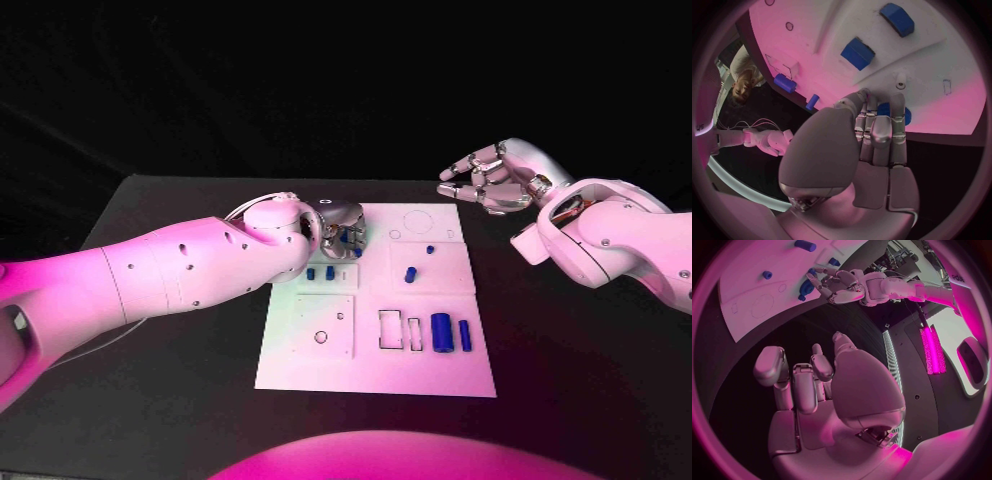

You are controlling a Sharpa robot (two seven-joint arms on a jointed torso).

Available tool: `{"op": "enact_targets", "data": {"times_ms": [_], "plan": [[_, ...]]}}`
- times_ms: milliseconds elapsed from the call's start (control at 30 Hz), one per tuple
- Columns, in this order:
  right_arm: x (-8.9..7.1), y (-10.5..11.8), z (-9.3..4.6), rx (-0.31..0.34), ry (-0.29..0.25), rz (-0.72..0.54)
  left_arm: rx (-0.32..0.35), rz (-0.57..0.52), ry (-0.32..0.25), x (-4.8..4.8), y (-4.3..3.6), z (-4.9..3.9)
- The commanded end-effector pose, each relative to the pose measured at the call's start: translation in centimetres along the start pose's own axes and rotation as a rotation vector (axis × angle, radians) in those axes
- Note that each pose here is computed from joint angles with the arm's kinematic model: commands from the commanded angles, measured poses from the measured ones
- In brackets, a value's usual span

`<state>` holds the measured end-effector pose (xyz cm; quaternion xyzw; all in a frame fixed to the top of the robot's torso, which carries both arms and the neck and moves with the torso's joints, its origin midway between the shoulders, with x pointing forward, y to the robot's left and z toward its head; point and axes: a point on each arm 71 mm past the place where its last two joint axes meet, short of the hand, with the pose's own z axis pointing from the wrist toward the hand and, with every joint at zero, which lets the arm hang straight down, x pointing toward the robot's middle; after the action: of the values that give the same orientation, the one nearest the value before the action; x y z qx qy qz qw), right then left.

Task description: Assemble the parts on the task board

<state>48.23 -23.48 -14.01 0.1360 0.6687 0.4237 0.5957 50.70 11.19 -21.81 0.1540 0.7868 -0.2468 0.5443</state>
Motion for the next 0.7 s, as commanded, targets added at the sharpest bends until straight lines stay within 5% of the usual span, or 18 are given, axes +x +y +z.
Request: {"op": "enact_targets", "data": {"times_ms": [33, 367, 700], "plan": [[0.1, 0.1, 0.0, -0.011, 0.005, -0.004, -0.008, -0.004, 0.065, 1.4, 0.13, 0.01], [0.1, 0.1, 0.0, -0.012, 0.004, -0.004, 0.002, -0.042, 0.019, 1.14, 0.1, -0.18], [-0.1, -0.1, 0.1, -0.007, -0.001, -0.007, 0.004, -0.089, -0.032, 0.02, 0.35, -1.29]]}}
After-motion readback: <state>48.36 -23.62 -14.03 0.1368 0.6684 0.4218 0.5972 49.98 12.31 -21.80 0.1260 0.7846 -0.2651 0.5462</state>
